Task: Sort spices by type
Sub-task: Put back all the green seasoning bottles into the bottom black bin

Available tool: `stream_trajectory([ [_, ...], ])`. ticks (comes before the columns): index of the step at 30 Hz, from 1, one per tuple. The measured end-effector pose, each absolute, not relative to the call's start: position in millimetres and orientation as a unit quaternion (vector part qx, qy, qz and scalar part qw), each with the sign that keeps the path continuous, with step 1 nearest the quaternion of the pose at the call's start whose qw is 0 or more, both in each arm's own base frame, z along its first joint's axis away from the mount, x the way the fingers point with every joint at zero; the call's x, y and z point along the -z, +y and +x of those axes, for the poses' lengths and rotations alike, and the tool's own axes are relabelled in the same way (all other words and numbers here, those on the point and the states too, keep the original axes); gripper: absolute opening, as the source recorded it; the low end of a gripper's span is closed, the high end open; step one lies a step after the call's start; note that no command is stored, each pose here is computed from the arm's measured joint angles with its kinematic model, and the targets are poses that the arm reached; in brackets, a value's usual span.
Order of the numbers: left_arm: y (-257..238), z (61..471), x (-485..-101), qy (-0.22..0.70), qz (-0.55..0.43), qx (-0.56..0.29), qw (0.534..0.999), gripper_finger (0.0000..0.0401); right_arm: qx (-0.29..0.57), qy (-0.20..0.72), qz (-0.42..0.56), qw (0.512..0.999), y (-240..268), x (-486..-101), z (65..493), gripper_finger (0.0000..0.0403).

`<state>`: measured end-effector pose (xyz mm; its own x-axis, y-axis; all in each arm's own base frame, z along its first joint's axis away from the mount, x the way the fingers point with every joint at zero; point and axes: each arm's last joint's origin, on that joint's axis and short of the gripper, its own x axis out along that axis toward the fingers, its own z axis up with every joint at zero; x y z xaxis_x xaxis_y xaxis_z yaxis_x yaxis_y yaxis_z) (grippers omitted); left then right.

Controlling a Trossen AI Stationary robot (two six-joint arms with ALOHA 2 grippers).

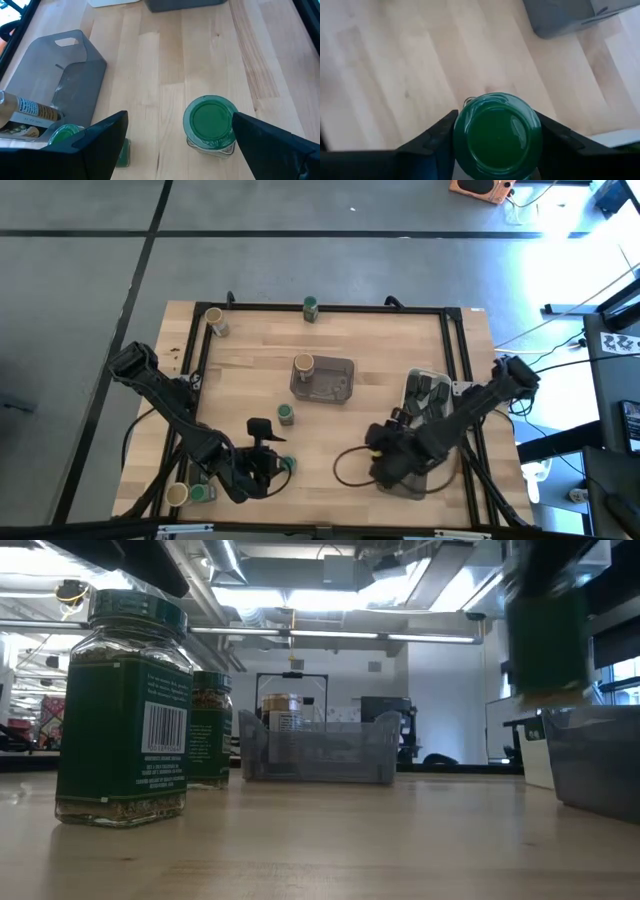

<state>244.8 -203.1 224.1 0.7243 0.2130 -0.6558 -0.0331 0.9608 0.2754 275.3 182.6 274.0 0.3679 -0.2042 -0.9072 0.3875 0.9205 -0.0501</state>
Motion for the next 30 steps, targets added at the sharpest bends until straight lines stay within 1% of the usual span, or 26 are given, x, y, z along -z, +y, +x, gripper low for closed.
stream_trajectory([
  [4, -203.1, 244.7, -224.1, 0.365, 0.125, -0.066, 0.920, 0.0354, 0.157, 0.526, 0.097, 0.830, 189.1, -289.8, 257.2, 0.0204],
  [7, -203.1, 244.8, -224.1, 0.365, 0.125, -0.066, 0.920, 0.0354, 0.142, 0.531, 0.089, 0.831, 195.2, -294.3, 246.1, 0.0205],
  [9, -203.1, 244.8, -224.1, 0.365, 0.125, -0.066, 0.920, 0.0354, 0.148, 0.544, 0.074, 0.822, 197.1, -293.5, 238.4, 0.0205],
  [13, -203.1, 244.8, -224.1, 0.365, 0.125, -0.066, 0.920, 0.0354, 0.188, 0.570, 0.051, 0.798, 195.5, -289.8, 225.1, 0.0205],
  [17, -203.1, 244.8, -224.1, 0.365, 0.125, -0.066, 0.920, 0.0354, 0.192, 0.569, 0.033, 0.799, 196.1, -278.0, 222.9, 0.0206],
  [23, -203.2, 244.7, -224.2, 0.365, 0.128, -0.065, 0.920, 0.0354, 0.169, 0.576, 0.001, 0.800, 192.9, -251.7, 225.6, 0.0206],
  [30, -203.2, 245.0, -224.3, 0.364, 0.131, -0.063, 0.920, 0.0354, 0.160, 0.576, -0.005, 0.802, 186.6, -227.5, 229.6, 0.0206],
])
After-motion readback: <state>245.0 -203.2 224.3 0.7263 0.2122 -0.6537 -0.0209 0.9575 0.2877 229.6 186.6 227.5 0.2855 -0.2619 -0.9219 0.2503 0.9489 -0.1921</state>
